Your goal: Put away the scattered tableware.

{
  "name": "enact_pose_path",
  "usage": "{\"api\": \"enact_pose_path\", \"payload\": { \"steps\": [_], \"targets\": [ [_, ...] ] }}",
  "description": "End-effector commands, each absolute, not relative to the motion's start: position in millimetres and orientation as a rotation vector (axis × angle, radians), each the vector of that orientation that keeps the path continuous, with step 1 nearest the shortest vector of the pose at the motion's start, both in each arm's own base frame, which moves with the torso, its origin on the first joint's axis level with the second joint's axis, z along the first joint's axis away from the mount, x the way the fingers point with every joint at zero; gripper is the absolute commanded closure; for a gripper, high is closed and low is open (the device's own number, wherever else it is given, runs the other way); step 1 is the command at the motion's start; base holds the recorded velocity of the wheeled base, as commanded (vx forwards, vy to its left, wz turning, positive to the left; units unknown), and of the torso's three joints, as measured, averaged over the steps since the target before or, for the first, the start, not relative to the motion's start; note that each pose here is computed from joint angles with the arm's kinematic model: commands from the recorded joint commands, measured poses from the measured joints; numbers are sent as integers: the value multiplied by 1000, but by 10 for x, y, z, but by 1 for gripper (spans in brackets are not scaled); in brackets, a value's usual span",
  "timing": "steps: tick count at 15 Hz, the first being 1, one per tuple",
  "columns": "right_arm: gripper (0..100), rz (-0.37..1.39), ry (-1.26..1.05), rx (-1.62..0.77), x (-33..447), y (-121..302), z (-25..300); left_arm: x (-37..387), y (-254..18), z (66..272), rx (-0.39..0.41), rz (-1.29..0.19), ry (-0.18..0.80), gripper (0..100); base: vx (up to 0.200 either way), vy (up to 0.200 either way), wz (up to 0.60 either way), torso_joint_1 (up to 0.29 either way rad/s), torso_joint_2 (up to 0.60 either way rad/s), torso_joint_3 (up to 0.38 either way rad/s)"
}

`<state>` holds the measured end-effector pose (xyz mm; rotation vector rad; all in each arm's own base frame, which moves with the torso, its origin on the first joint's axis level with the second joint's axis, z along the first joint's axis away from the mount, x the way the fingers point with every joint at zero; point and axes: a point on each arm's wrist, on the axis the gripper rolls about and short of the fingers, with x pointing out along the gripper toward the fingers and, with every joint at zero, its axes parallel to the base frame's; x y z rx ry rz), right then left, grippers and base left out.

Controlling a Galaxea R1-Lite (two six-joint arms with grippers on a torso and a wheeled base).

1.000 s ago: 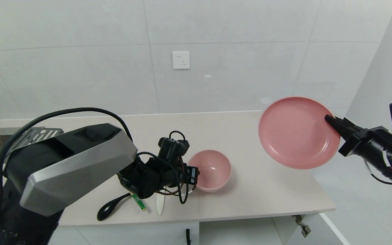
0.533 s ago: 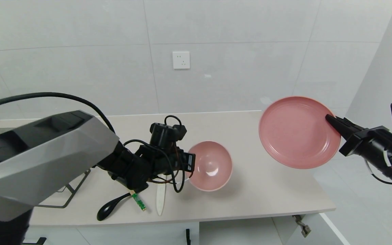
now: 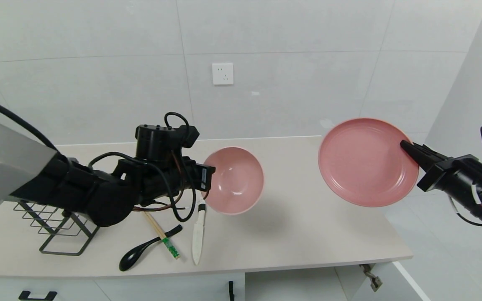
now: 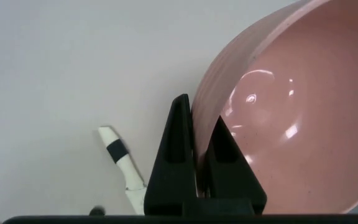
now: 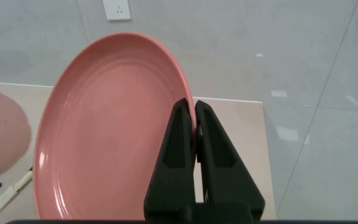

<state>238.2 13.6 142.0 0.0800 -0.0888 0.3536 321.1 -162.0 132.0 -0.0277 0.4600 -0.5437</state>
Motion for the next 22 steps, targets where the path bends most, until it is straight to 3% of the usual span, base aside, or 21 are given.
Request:
{"api": "enact_pose_path", "payload": {
  "steps": [1, 3, 9, 13, 16, 17, 19, 21, 22],
  "targets": [
    [100, 354, -90, 80, 2378, 137, 1421, 2844, -1417, 1682, -42, -566, 378, 100, 0, 0, 0, 0, 0, 0],
    [100, 356, -96, 79, 2369, 140, 1435, 2538, -1293, 1763, -39, -577, 363, 100, 0, 0, 0, 0, 0, 0],
    [100, 356, -96, 79, 2351, 140, 1438, 1808, -912, 1829, 78, -589, 266, 100, 0, 0, 0, 0, 0, 0],
    [100, 371, -92, 71, 2346, 176, 1428, 1469, -750, 1881, 59, -595, 230, 100, 0, 0, 0, 0, 0, 0],
    [100, 395, -60, 74, 2290, 233, 1366, 1376, -640, 1781, 27, -553, 255, 100, 0, 0, 0, 0, 0, 0],
    [100, 397, -61, 73, 2287, 237, 1370, 1346, -617, 1776, -49, -537, 269, 100, 0, 0, 0, 0, 0, 0],
    [100, 398, -58, 74, 2282, 240, 1364, 1284, -595, 1819, -288, -514, 303, 100, 0, 0, 0, 0, 0, 0],
    [100, 407, -46, 76, 2265, 259, 1340, 1254, -600, 1797, -403, -520, 339, 100, 0, 0, 0, 0, 0, 0],
    [100, 418, -44, 76, 2255, 283, 1338, 1218, -592, 1786, -407, -555, 337, 100, 0, 0, 0, 0, 0, 0]
  ]
}}
